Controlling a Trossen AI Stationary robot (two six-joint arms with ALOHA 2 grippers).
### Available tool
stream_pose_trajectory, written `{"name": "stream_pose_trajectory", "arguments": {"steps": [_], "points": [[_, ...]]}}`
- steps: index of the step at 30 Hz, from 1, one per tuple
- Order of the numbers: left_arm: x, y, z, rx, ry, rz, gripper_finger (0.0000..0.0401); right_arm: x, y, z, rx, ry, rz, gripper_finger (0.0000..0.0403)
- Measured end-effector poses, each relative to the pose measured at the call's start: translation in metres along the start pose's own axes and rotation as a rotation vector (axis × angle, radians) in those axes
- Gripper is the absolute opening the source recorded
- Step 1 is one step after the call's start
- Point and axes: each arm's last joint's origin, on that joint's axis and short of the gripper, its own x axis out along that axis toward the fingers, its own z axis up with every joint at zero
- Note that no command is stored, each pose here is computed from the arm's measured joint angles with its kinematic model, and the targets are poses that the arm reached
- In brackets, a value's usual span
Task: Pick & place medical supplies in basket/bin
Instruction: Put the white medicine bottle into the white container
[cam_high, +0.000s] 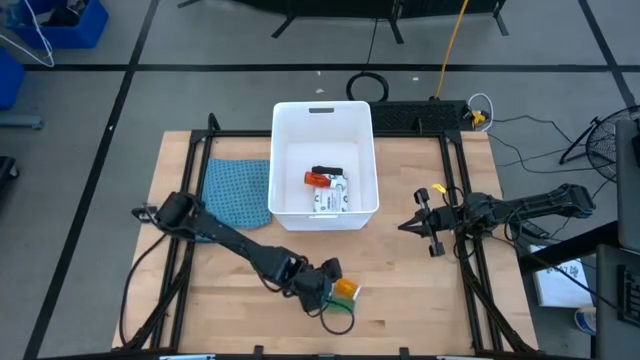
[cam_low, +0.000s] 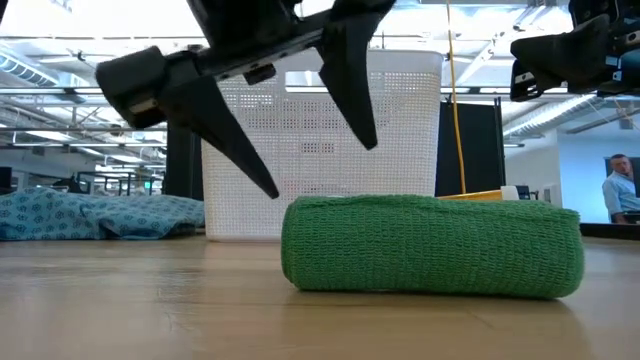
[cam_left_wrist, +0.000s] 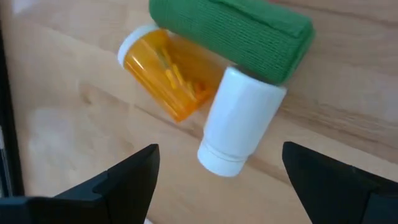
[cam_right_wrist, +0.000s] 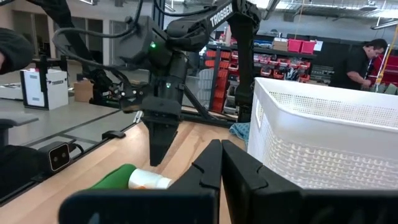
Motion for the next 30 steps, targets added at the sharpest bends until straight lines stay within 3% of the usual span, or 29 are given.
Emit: {"name": "stream_pose_trajectory", "arguments": {"steps": [21, 30], "points": [[0.046, 0.002, -0.015, 0.019, -0.08, -0.109, 0.0279, 0.002, 0.0, -0.002, -0.022, 0.023, -0.002, 0.0], [0.051, 0.001, -0.015, -0.029, -0.078, -0.116, 0.0218, 0.002, -0.001, -0.003, -0.035, 0.035, -0.023, 0.0]]}}
